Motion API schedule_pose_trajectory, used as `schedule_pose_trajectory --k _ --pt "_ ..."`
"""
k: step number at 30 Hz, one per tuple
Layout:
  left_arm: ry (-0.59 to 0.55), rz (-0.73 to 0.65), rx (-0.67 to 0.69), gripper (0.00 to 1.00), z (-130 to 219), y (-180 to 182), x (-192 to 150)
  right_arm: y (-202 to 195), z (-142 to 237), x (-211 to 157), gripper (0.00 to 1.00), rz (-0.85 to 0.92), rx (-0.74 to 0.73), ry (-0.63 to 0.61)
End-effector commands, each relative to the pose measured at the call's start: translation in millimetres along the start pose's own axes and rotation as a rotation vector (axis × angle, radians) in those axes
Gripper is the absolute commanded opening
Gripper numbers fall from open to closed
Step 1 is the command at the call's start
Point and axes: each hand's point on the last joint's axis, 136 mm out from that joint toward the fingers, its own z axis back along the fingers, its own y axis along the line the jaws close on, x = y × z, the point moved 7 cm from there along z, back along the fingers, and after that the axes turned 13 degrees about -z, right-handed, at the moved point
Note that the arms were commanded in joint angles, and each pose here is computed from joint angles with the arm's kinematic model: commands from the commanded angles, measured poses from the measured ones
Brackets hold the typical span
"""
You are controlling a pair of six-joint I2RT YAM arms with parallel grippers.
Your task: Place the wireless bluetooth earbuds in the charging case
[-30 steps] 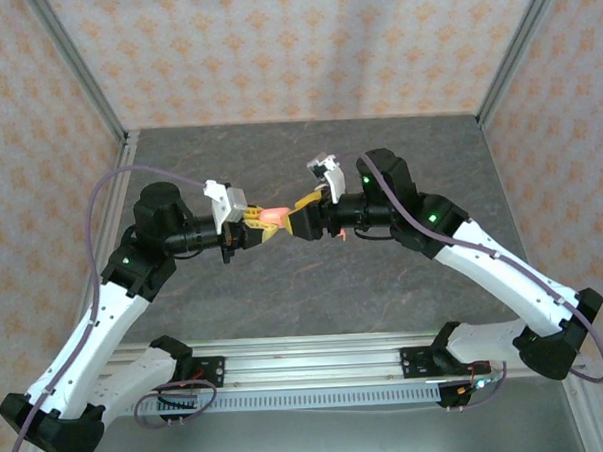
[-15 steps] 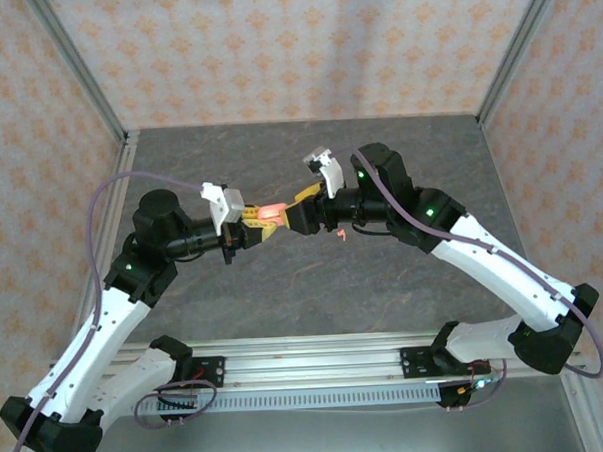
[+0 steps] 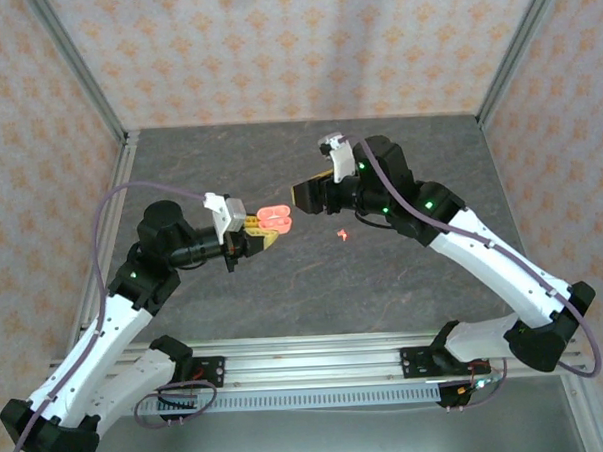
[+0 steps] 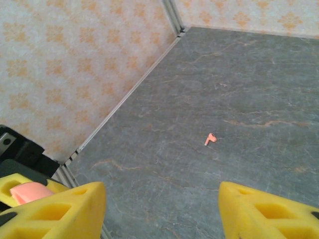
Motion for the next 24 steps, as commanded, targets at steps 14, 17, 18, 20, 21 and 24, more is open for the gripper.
schedule_pose_trajectory --k 14,17,18,20,21,24 --pt "0.118 -0.059 0.193 0.00 35 -8 -9 -91 -90 -4 0.56 -0.431 -0.379 0.117" --pt "0.116 -0.065 0.211 0.00 41 -11 -8 -92 -133 -10 0.54 -0.400 -0.417 0.181" --pt "0.116 -0.067 0.216 0.00 43 -12 -8 -93 -148 -12 0.54 -0.397 -0.438 0.196" --pt "0.116 -0.067 0.221 0.00 45 -13 -7 -97 -176 -17 0.54 -0.415 -0.474 0.233" --pt "0.117 -0.069 0.221 0.00 46 -14 -8 -99 -192 -20 0.54 -0.424 -0.489 0.257" --pt "0.123 -0.065 0.223 0.00 48 -16 -9 -99 -233 -32 0.54 -0.418 -0.531 0.310"
